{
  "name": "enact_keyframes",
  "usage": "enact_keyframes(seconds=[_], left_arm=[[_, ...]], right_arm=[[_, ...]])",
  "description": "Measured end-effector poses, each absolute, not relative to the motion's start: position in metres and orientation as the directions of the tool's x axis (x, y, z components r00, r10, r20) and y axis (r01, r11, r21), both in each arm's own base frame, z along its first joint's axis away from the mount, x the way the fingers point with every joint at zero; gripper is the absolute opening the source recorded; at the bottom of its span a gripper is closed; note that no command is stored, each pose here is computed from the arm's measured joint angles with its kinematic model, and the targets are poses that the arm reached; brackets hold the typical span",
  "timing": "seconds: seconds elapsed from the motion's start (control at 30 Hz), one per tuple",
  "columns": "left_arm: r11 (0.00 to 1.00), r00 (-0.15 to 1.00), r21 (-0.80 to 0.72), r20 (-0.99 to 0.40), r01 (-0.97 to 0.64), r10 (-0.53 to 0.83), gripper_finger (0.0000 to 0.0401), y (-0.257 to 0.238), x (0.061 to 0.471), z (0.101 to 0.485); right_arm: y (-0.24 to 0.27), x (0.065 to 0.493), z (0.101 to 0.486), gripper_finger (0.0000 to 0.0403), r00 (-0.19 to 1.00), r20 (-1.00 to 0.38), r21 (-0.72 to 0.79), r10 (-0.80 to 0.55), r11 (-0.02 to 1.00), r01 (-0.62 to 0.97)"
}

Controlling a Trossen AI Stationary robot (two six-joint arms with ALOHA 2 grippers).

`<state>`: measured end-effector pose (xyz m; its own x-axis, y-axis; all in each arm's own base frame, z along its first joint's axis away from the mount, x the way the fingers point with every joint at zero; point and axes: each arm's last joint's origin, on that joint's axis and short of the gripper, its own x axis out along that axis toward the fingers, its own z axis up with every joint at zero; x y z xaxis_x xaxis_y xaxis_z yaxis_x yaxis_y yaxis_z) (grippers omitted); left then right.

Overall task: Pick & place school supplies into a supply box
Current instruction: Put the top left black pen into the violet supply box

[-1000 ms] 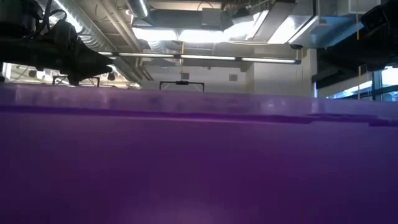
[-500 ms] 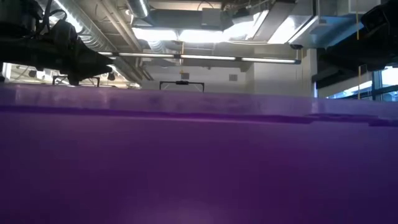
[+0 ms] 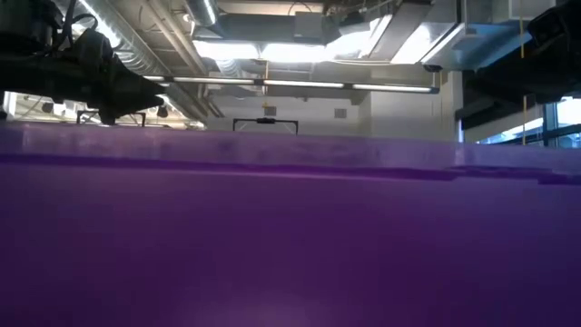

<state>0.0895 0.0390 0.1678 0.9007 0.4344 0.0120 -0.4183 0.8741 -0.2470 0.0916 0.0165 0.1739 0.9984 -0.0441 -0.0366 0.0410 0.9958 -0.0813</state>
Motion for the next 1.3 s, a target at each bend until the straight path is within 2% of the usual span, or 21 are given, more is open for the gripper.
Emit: enact_keyframes(seconds=[0.67,0.87,1.3], left_arm=[[0.872,0.898,-0.247,0.017,-0.422,0.439,0.0157,0.0391,0.0894,0.1683],[0.873,0.898,-0.248,0.027,-0.419,0.439,0.0157,0.0391,0.0894,0.1692],[0.877,0.902,-0.248,0.027,-0.412,0.431,0.0157,0.0389,0.0895,0.1692]], right_arm=[[0.0165,0.0916,0.1737,0.0176,0.998,-0.038,-0.091,-0.044,0.995,0.04],[0.0165,0.0916,0.1738,0.0176,0.998,-0.037,0.009,-0.044,0.999,0.044],[0.0162,0.0916,0.1744,0.0176,0.998,-0.032,-0.016,-0.055,0.998,0.055]])
